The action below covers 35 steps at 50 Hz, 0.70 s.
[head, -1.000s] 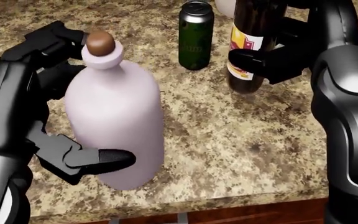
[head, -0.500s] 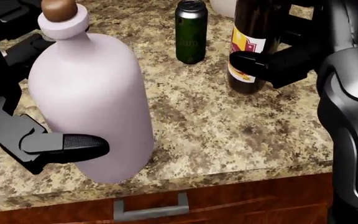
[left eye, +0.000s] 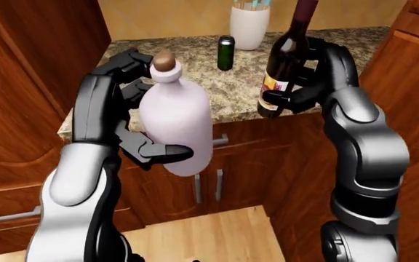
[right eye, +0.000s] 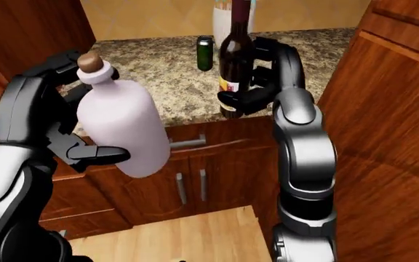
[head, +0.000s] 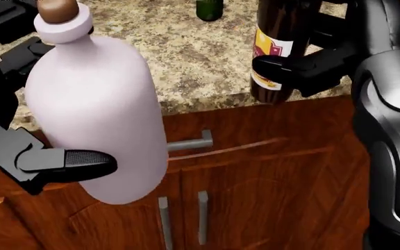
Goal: Move the drinks to the dining counter.
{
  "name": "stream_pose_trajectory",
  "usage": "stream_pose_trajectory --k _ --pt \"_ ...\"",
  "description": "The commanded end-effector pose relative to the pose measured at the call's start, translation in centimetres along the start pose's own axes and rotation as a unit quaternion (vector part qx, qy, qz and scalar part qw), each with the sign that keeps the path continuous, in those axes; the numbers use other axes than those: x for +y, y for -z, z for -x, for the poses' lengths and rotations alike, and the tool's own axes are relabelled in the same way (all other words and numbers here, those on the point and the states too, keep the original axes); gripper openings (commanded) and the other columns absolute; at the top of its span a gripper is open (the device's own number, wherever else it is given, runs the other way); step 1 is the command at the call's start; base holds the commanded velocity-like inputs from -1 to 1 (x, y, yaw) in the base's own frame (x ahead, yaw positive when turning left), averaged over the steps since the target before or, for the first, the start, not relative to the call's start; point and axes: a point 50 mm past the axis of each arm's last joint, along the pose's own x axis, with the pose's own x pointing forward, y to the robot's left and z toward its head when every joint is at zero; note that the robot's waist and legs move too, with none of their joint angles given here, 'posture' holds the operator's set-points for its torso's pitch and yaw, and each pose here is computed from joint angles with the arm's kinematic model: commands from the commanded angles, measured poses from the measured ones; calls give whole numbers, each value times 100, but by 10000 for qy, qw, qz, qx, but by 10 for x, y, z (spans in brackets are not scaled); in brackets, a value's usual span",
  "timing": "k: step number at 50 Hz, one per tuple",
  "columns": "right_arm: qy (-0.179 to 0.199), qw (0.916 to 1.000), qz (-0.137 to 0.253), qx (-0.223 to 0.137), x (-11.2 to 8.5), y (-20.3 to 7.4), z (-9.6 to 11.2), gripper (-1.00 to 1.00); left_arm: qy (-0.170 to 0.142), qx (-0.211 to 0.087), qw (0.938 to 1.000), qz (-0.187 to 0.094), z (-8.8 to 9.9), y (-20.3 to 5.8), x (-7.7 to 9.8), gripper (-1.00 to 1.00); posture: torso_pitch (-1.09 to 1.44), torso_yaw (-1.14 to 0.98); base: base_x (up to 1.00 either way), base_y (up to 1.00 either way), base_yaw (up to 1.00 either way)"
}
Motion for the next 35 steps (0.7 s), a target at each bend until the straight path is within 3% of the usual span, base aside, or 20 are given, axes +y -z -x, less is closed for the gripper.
stream_pose_trajectory --k 1,25,35 --pt "235 9974 -34 -687 -9 -26 5 -100 -17 -440 9990 -17 2 -13 0 -100 0 0 -59 10 0" --pt "115 9974 -67 -702 -4 -26 8 -100 -56 -467 9989 -6 4 -16 4 -100 0 0 -55 33 0" --pt "-7 9975 -65 -703 1 -23 9 -100 -145 -466 9988 4 4 -16 10 -100 0 0 -1 0 100"
